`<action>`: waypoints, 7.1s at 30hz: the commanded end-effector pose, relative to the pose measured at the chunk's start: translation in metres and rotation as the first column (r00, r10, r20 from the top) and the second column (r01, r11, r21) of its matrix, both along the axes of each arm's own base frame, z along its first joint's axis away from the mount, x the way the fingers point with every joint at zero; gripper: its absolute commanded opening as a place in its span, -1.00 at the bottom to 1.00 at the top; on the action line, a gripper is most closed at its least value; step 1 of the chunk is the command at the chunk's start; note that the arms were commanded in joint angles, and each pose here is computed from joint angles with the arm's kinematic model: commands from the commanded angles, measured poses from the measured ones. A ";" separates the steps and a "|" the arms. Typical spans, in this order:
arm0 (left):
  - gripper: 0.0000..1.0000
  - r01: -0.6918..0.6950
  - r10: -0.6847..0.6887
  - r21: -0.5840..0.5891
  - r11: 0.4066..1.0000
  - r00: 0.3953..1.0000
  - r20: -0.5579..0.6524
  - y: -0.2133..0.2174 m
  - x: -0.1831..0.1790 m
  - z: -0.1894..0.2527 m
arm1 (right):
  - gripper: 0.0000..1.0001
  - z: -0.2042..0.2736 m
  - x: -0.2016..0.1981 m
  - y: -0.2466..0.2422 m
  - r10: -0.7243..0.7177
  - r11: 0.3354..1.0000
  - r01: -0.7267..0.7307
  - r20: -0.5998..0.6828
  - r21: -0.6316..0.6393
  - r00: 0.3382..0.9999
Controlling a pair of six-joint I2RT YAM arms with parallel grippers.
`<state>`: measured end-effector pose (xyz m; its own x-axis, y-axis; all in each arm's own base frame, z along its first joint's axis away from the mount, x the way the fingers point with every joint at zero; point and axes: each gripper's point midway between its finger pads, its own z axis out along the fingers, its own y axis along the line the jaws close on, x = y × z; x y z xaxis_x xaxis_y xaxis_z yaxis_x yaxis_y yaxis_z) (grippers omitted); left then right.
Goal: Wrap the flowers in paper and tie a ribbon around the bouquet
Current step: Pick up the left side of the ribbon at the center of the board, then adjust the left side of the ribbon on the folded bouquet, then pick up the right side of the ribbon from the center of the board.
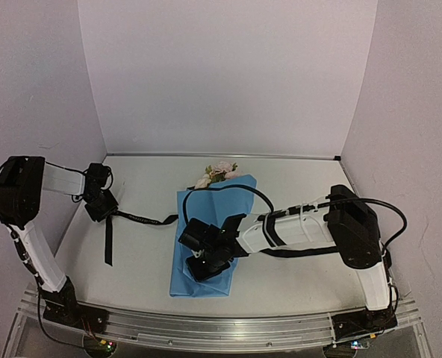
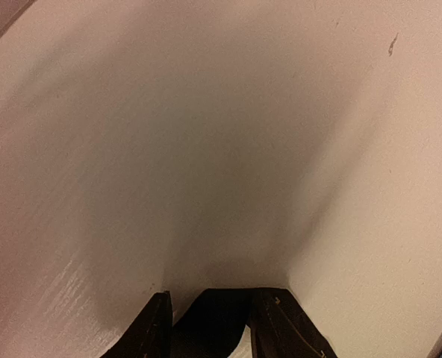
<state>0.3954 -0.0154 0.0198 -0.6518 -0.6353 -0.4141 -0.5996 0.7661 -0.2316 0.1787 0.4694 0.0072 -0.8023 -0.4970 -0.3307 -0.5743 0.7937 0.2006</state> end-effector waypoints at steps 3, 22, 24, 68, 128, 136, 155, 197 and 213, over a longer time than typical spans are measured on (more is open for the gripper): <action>-0.53 0.083 -0.083 -0.017 0.996 0.995 -0.049 -0.030 -0.008 -0.011 | -0.70 -0.051 -0.033 -0.025 0.044 0.992 -0.058 -0.124 -0.114 0.991; -1.00 0.377 -0.351 -0.191 0.906 0.923 0.155 -0.154 -0.099 0.179 | -0.74 -0.058 -0.035 -0.033 0.044 0.989 -0.061 -0.131 -0.134 0.990; -1.00 0.442 -0.403 -0.220 0.870 0.893 0.199 -0.182 -0.106 0.204 | -0.73 -0.059 -0.036 -0.036 0.039 0.989 -0.057 -0.132 -0.139 0.991; -1.00 0.724 -0.528 -0.480 0.496 0.690 0.494 -0.287 -0.045 0.178 | -0.76 -0.063 -0.033 -0.038 -0.040 0.988 0.019 -0.135 -0.152 0.990; -1.00 0.575 -0.616 -0.673 0.465 0.756 0.220 -0.306 -0.035 0.016 | 0.49 0.052 0.093 -0.476 -0.971 -0.158 0.986 0.176 0.044 -0.164; -1.00 0.581 -0.616 -0.674 0.457 0.753 0.231 -0.307 -0.035 0.019 | 0.44 0.029 0.097 -0.491 -0.962 -0.250 0.967 0.127 -0.052 -0.242; -1.00 0.608 -0.620 -0.672 0.423 0.735 0.275 -0.311 -0.034 0.037 | 0.40 0.014 0.105 -0.474 -0.962 -0.261 0.948 -0.037 -0.183 -0.272; -1.00 0.657 -0.657 -0.648 0.386 0.689 0.307 -0.321 -0.030 0.058 | -1.00 0.108 0.158 -0.414 -0.981 -0.113 0.964 0.124 0.239 -0.146; -1.00 0.670 -0.672 -0.627 0.398 0.678 0.298 -0.334 -0.026 0.065 | -1.00 0.160 0.203 -0.178 -0.780 0.608 0.700 0.117 0.376 0.615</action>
